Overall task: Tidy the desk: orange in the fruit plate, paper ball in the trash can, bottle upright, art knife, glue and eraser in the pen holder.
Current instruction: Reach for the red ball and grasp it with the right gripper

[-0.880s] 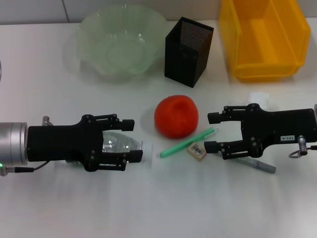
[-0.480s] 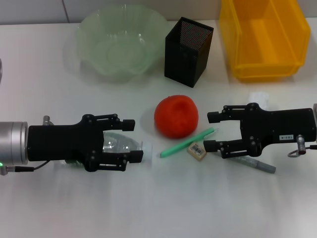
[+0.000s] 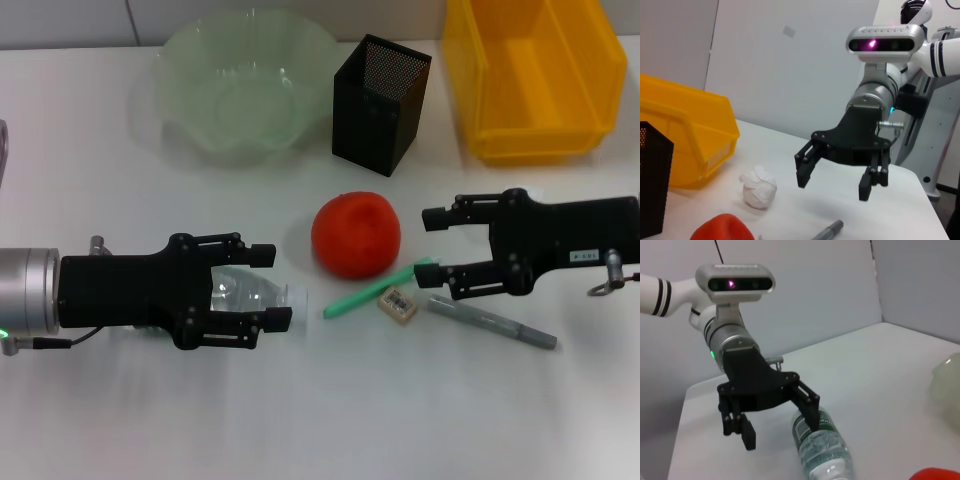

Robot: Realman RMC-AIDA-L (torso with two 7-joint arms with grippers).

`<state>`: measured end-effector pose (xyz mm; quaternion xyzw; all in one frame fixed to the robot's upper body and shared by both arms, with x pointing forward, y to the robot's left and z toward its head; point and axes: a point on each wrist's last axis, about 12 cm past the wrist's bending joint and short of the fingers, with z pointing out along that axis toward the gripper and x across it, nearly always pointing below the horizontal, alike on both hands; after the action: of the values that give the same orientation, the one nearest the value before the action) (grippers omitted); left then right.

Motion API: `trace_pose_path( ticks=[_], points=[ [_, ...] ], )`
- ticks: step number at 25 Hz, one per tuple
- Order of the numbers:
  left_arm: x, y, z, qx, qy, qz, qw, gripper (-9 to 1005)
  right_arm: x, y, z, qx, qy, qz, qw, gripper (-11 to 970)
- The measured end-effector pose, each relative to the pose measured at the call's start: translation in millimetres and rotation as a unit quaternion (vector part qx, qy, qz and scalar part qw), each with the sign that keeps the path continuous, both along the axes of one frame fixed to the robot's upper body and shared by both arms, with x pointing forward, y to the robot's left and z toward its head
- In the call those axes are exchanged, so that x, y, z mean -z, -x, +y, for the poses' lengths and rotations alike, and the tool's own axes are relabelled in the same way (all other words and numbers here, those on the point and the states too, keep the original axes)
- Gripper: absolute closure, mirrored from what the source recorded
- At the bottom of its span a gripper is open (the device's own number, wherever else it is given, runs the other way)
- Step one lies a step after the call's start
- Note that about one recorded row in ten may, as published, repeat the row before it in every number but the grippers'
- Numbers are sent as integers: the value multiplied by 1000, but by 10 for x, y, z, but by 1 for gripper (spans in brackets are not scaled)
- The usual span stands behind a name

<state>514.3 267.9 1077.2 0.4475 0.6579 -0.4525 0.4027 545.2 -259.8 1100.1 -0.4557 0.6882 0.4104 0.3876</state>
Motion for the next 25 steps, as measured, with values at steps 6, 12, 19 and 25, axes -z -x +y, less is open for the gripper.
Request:
trace_pose_path(
  ticks=[6,12,19,25],
  points=[
    [10,11,-10,0,3,0,1000,197,-404,-191,13,-29,33,29,999,187],
    [24,28,-29,2,5,4,1000,197,-638,-390,126,-52,103,32,993,187],
    [26,42,-44,3,12,5,1000,197,-871,-700,465,-63,170,-7,983,187],
    [29,47,-61,3,14,5,1000,197,-759,-794,786,-60,209,-39,975,187]
  ],
)
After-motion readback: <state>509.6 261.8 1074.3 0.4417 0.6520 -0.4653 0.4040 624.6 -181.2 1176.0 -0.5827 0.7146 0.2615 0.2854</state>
